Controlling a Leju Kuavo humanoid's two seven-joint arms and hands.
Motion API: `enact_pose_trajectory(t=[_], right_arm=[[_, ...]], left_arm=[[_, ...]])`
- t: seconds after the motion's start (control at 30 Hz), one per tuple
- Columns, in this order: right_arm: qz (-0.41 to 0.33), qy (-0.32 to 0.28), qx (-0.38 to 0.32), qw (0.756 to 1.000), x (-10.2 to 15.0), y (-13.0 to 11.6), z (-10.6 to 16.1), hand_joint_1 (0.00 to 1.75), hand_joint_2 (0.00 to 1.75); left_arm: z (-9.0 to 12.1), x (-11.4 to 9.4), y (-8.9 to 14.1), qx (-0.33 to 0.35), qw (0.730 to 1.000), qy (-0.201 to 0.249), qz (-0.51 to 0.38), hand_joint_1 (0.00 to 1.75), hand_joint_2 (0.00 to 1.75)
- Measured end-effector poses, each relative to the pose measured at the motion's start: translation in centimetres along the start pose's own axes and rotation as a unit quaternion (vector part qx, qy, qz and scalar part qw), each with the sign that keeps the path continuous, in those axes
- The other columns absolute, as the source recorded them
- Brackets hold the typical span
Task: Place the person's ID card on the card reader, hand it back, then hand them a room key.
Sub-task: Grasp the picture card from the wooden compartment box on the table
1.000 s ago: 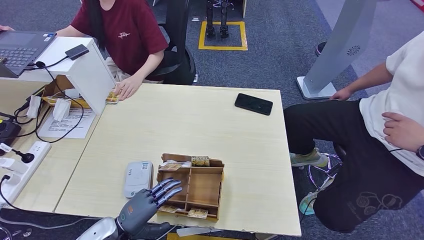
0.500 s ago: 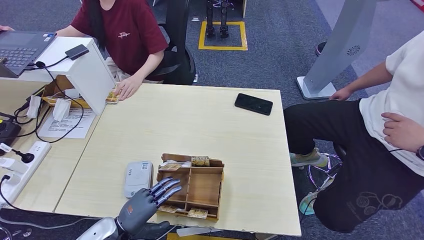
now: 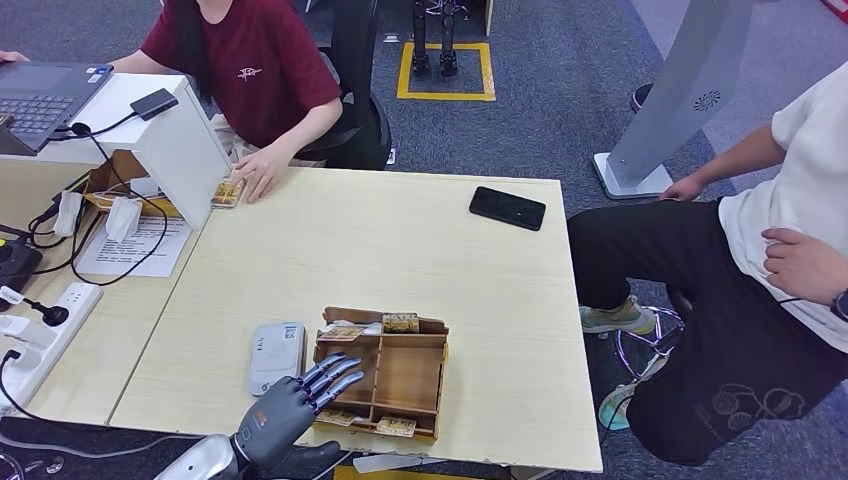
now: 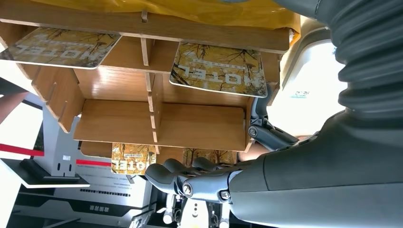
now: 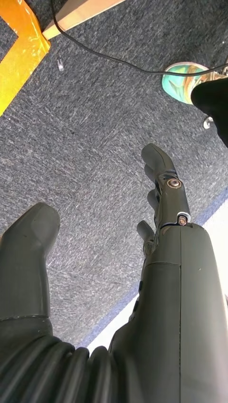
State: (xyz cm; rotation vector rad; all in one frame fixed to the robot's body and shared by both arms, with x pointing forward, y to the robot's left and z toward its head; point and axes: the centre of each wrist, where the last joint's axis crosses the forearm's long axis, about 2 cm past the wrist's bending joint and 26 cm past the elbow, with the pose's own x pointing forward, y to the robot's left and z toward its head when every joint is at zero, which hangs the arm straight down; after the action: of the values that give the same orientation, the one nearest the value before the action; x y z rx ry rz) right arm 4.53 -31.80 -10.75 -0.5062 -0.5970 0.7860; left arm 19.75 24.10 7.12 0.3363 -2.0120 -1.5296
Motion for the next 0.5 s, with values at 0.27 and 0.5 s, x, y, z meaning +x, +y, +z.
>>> enact_pose_trajectory(t=[0.27, 0.5], right_arm=[[0.0, 0.0, 0.0, 1.0, 0.01, 0.02, 0.01, 0.0, 1.75], [-0.001, 0.0, 0.0, 1.0, 0.03, 0.03, 0.01, 0.0, 1.75]], left_arm=[[-0.05, 0.03, -0.08, -0.001, 1.0, 0.003, -0.004, 0.51, 1.75], [0.0, -0.02, -0.15, -0.007, 1.0, 0.008, -0.003, 1.75, 1.75]])
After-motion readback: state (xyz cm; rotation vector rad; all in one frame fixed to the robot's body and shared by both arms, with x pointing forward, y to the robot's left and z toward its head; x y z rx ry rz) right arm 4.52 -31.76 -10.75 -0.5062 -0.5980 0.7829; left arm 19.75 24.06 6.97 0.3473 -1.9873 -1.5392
